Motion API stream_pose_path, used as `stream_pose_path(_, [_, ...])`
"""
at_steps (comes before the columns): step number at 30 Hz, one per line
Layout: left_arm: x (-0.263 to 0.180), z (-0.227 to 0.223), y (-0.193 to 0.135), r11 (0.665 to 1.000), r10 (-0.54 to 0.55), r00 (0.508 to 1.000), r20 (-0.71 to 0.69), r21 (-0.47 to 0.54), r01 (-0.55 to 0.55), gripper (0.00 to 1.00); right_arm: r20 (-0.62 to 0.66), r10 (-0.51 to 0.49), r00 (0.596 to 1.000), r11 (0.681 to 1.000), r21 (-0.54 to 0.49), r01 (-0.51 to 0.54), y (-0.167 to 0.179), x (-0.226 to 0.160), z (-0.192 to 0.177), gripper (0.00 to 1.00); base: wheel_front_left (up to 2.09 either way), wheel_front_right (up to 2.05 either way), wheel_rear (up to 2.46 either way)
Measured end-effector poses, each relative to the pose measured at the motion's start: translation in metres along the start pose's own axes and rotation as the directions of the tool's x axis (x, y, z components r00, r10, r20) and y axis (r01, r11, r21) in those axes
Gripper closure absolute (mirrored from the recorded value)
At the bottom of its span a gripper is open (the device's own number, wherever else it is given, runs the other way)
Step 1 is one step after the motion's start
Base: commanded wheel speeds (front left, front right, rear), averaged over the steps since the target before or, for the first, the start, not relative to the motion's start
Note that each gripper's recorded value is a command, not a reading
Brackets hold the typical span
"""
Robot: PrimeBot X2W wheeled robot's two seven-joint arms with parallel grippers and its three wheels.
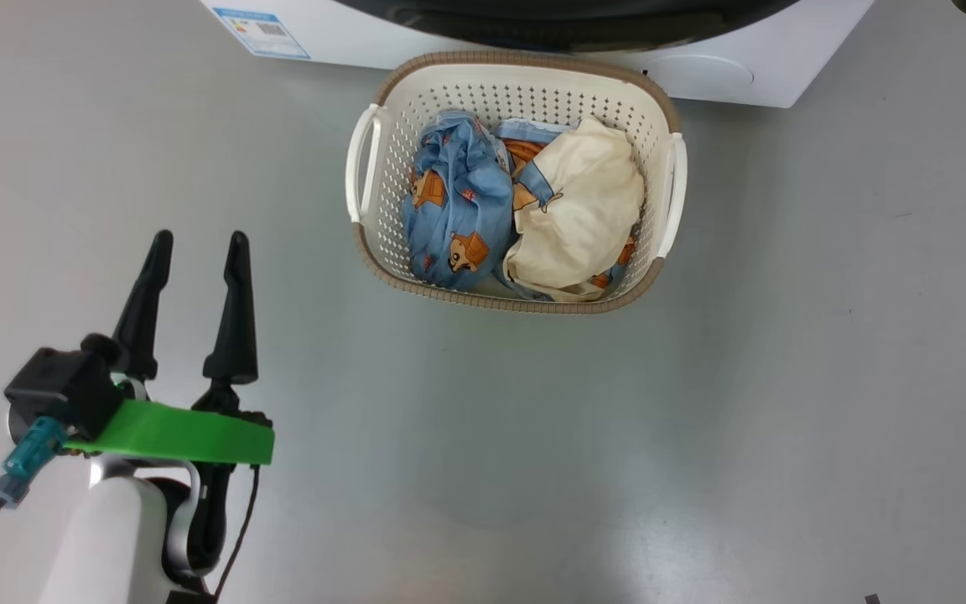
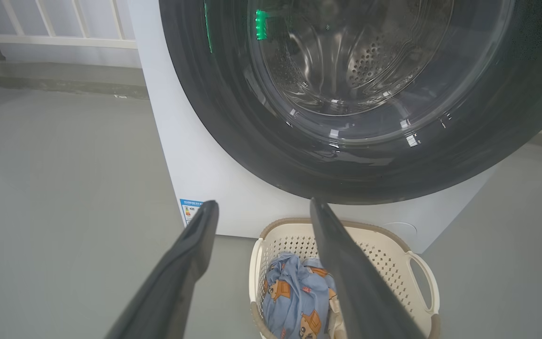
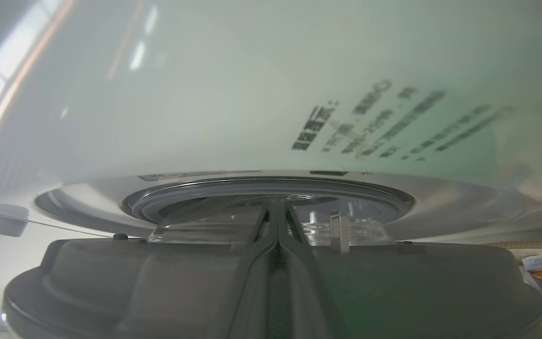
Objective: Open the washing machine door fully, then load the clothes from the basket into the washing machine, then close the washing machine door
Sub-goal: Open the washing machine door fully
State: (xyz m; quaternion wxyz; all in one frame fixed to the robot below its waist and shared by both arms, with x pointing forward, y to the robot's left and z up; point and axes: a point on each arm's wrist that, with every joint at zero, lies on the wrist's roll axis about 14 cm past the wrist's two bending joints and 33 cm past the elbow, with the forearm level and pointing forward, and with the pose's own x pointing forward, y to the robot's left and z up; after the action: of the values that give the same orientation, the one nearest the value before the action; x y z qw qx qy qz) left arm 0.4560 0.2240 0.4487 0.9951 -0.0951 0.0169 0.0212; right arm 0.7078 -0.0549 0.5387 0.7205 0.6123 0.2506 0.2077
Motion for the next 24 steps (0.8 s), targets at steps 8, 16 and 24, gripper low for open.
stream_pose_path(8, [0.001,0.006,-0.004,1.000,-0.012,1.000,0.018,-0.004,0.012,0.00,-0.117,-0.002,0.993,1.000,-0.019,0.000,0.003,-0.009,-0.014,1.00,0.00,0.00,0.00])
stream_pose_path(16, [-0.001,0.020,-0.008,1.000,-0.024,0.998,0.050,-0.001,0.024,0.00,-0.282,-0.018,0.959,1.000,-0.010,0.016,-0.001,-0.023,-0.047,1.00,0.00,0.00,0.00])
stream_pose_path(24, [-0.004,0.032,-0.010,0.999,-0.033,0.996,0.080,0.005,0.033,0.00,-0.399,-0.045,0.916,0.999,-0.037,0.033,-0.006,-0.037,-0.077,1.00,0.00,0.00,0.00])
